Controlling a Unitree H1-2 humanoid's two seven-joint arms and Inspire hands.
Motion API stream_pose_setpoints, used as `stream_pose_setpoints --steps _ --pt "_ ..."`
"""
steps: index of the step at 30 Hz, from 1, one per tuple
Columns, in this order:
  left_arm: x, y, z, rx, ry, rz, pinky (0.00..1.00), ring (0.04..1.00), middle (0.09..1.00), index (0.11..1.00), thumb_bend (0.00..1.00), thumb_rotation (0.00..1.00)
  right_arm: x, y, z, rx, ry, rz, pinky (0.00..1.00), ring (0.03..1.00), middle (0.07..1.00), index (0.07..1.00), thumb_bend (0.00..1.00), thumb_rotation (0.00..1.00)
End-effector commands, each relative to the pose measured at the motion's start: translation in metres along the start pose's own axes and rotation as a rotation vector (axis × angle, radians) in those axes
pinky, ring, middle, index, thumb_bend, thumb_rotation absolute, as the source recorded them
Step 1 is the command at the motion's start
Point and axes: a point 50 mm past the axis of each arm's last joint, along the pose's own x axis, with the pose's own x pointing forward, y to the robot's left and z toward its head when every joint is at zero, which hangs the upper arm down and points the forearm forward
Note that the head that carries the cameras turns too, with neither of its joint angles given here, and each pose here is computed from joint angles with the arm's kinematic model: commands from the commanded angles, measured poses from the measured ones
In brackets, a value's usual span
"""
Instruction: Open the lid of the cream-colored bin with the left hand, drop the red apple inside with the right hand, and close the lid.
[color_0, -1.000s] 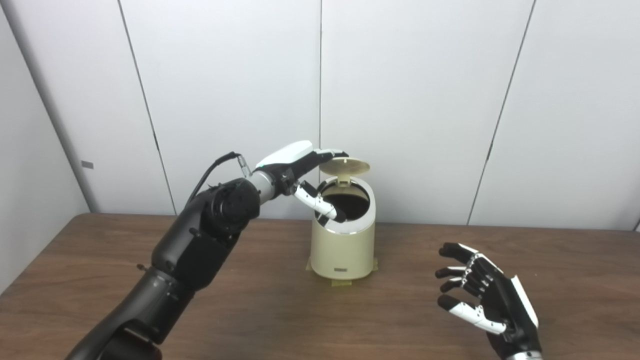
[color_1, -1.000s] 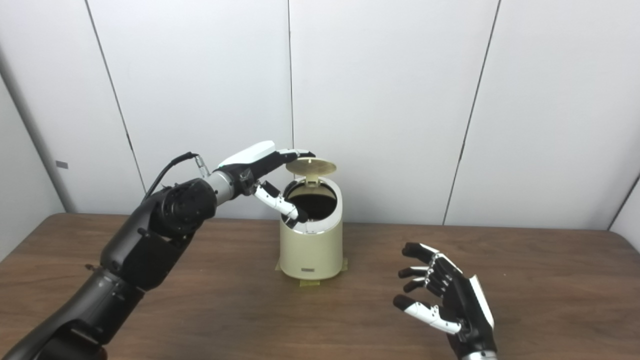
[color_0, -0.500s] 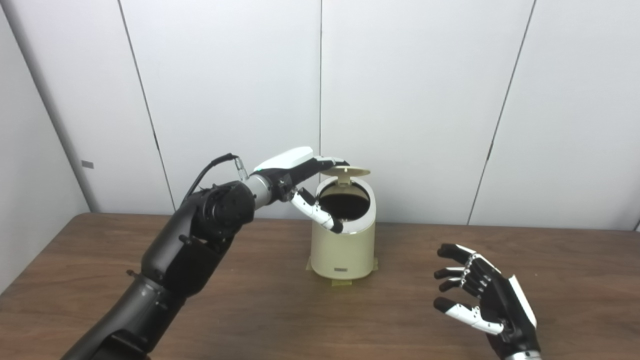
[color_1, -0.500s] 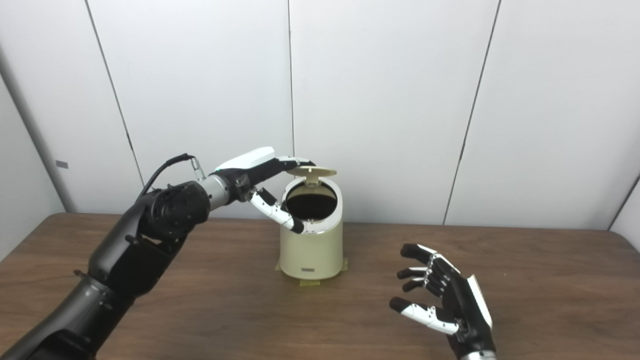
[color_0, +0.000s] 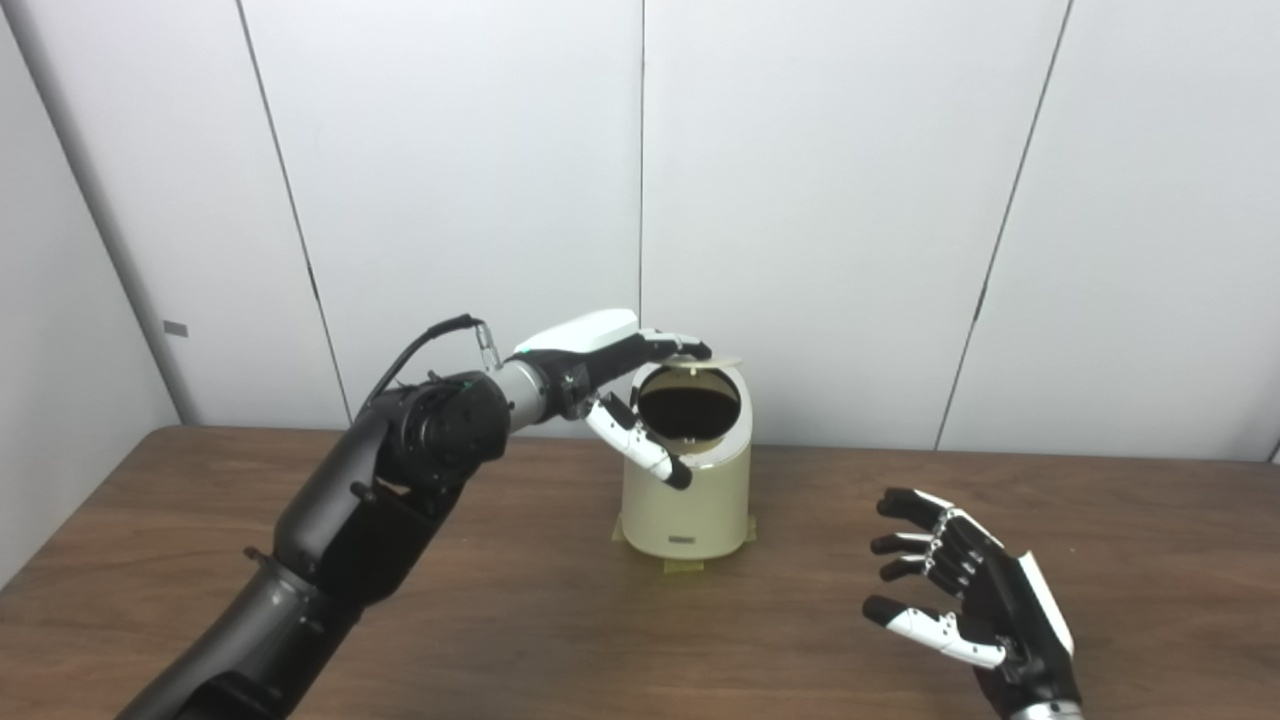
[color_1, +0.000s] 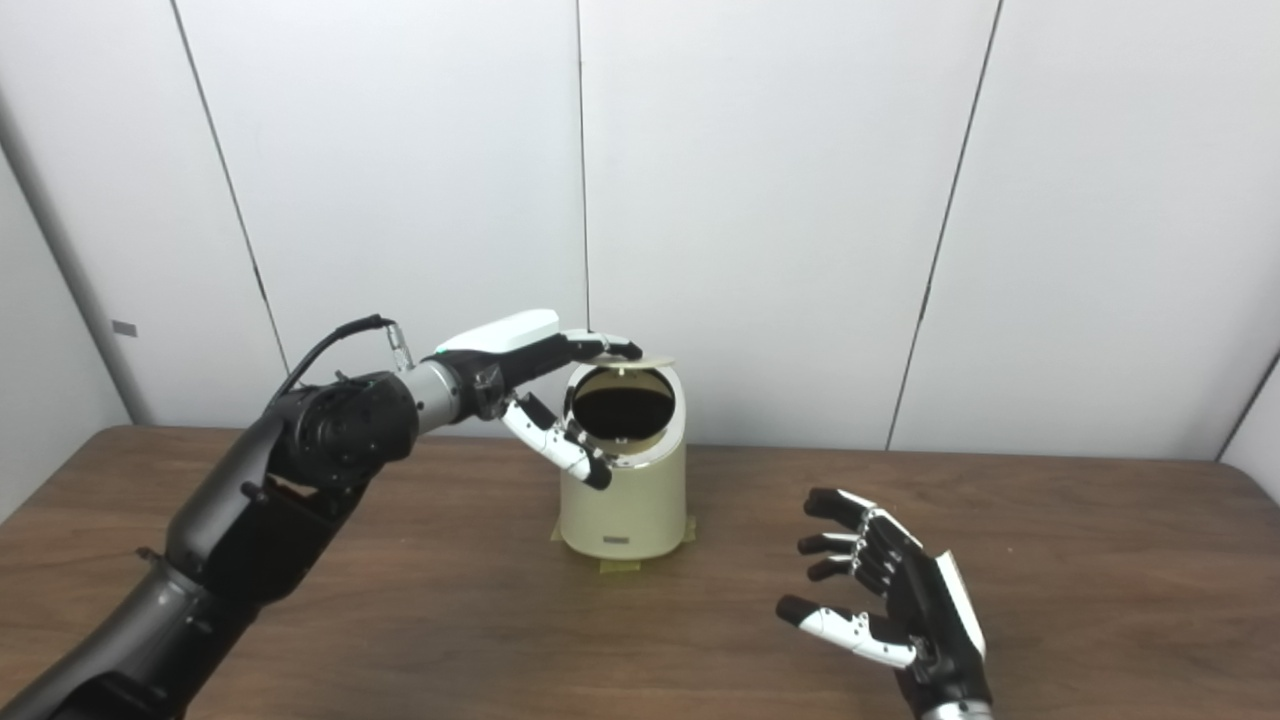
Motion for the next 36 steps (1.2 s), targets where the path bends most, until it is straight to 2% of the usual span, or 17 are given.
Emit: stream_pose_setpoints --steps 1,15,27,30,34,36 --pt "-0.005 0.026 0.009 0.067 -0.032 0.046 1.00 1.000 0.940 0.921 1.00 0.36 0.016 -0.001 0.021 -0.010 -0.091 -0.001 0.52 0.638 0.757 0.728 0.77 0.27" --pt "-0.008 0.012 -0.001 0.175 -0.013 -0.008 1.00 1.000 0.922 0.904 1.00 0.35 0.015 0.001 0.024 -0.022 -0.071 -0.004 0.52 0.642 0.764 0.720 0.78 0.29" --pt "-0.008 0.003 0.000 0.234 -0.007 -0.024 1.00 1.000 0.903 0.887 1.00 0.33 0.014 0.005 0.027 -0.020 -0.055 -0.007 0.53 0.648 0.767 0.722 0.78 0.29" --pt "-0.007 -0.003 0.000 0.254 -0.022 -0.035 1.00 1.000 0.903 0.884 1.00 0.34 0.015 0.005 0.028 -0.016 -0.056 -0.007 0.53 0.648 0.765 0.722 0.78 0.29" --pt "-0.007 -0.024 0.001 0.336 -0.072 -0.053 1.00 1.000 0.896 0.888 1.00 0.36 0.015 0.006 0.029 -0.014 -0.061 -0.004 0.53 0.643 0.760 0.723 0.78 0.29" --pt "-0.007 -0.035 0.001 0.388 -0.061 -0.080 1.00 1.000 0.905 0.900 1.00 0.38 0.016 0.005 0.029 -0.019 -0.067 0.002 0.53 0.645 0.766 0.727 0.79 0.31"
